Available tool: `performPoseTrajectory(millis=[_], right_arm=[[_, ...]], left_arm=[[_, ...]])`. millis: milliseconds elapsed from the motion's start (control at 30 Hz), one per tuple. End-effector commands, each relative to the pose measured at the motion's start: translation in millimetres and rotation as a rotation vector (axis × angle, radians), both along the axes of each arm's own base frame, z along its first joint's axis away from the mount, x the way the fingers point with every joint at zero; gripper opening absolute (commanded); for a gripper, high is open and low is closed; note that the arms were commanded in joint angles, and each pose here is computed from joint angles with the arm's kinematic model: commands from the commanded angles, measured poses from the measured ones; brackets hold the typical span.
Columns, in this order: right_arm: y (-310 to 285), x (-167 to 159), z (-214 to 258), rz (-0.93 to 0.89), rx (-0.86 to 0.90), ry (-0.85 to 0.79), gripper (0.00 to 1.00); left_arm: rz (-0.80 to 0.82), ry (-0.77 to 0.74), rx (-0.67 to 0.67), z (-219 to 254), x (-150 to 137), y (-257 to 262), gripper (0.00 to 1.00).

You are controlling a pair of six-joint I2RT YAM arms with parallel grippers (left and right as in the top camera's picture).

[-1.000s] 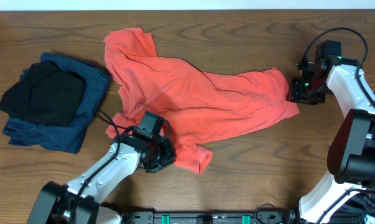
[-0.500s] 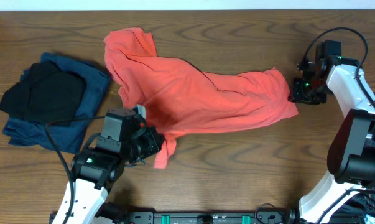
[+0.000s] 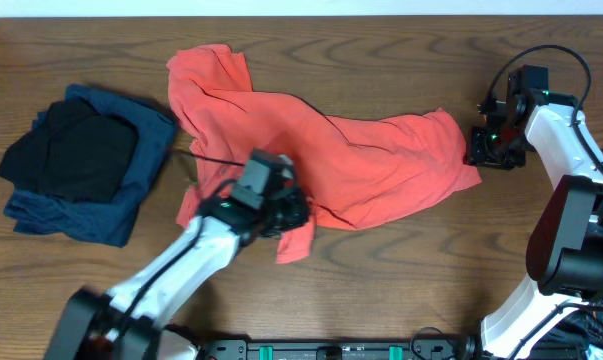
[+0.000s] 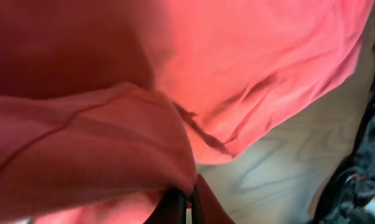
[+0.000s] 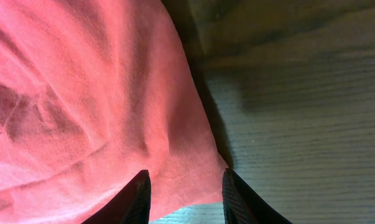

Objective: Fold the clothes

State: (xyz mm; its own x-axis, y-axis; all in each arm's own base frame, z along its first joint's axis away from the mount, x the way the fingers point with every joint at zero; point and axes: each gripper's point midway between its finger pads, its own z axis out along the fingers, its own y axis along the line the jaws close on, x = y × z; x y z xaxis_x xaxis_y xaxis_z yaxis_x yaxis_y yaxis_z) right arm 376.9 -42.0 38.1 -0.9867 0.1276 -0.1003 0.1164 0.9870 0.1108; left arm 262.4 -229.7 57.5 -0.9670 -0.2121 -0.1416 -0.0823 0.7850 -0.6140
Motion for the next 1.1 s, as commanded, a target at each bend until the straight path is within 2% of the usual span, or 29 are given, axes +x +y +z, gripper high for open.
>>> performPoseTrajectory(millis=[0,67,100,167,200,333,433,567,700,867,967,1067], right_arm=[[4,-1,-4,0.015,-0.002,0.011,0.36],[4,-1,-4,0.015,-0.002,0.011,0.36],[4,-1,-4,0.015,-0.002,0.011,0.36],[4,-1,-4,0.015,-0.002,0.011,0.36],[4,-1,-4,0.015,-0.002,0.011,0.36],[4,-1,-4,0.015,-0.002,0.011,0.36],[4,-1,-4,0.016,-0.002,0.01,0.36],[4,0,-3,0.015,-0.002,0.008,0.36],[4,-2,-4,0.016,-0.001,0.014,0.36],[4,-3,-4,0.015,0.0,0.019,0.36],[4,-3,-4,0.015,0.0,0.02,0.36],[5,-3,-4,0.015,0.0,0.022,0.36]], left_arm=[[-0.038,-0.001,-0.036,-9,1,-23,0.06],[-0.051,-0.036,-0.058,-6,6,-32,0.08],[-0.052,-0.049,-0.066,-4,8,-34,0.17],[-0.049,-0.061,-0.073,-1,10,-34,0.45],[-0.044,-0.058,-0.072,1,10,-32,0.52],[-0.054,-0.039,-0.039,8,0,-16,0.63],[-0.034,-0.012,0.021,15,-13,6,0.64],[0.116,0.127,0.129,7,-35,37,0.64],[0.237,0.241,0.156,-7,-46,47,0.64],[0.351,0.322,0.142,-27,-48,48,0.63],[0.42,0.358,0.137,-37,-47,49,0.58],[0.503,0.354,0.184,-46,-42,60,0.55]])
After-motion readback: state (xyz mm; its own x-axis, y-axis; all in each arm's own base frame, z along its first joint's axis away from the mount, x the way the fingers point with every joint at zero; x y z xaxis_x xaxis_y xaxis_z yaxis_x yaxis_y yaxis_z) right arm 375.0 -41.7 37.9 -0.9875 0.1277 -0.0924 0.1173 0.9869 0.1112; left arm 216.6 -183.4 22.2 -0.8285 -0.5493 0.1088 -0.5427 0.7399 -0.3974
